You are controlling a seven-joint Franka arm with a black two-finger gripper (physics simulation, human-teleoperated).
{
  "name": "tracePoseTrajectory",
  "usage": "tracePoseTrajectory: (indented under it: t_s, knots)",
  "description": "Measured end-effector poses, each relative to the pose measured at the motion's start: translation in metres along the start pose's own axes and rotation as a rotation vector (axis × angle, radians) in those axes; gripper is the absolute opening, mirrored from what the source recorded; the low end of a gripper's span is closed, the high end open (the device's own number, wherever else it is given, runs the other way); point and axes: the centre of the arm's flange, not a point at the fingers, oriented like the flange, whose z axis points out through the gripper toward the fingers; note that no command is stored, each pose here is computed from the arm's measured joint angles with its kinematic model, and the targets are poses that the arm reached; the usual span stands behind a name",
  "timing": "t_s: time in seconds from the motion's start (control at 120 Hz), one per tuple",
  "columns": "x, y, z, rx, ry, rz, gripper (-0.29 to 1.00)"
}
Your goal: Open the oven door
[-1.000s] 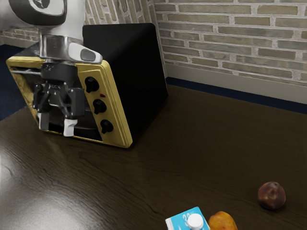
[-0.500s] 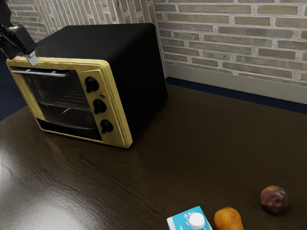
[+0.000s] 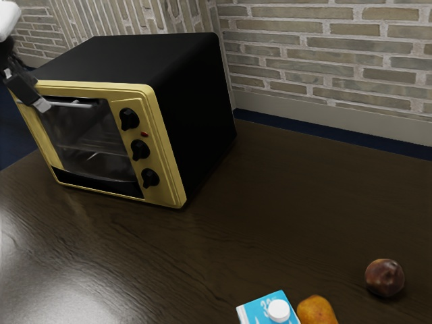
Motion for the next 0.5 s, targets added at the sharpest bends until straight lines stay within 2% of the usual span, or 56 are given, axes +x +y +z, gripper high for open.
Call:
tracePoseTrajectory:
  t_s: [0.167,0.317,0.5]
  knots:
    - [0.002,-0.008,0.007,0.006,0.017,0.084,0.7]
    - [0.021,-0.032,0.05,-0.047,0.005,0.135,0.7]
    - [0.021,-0.044,0.076,-0.106,0.024,0.166,0.7]
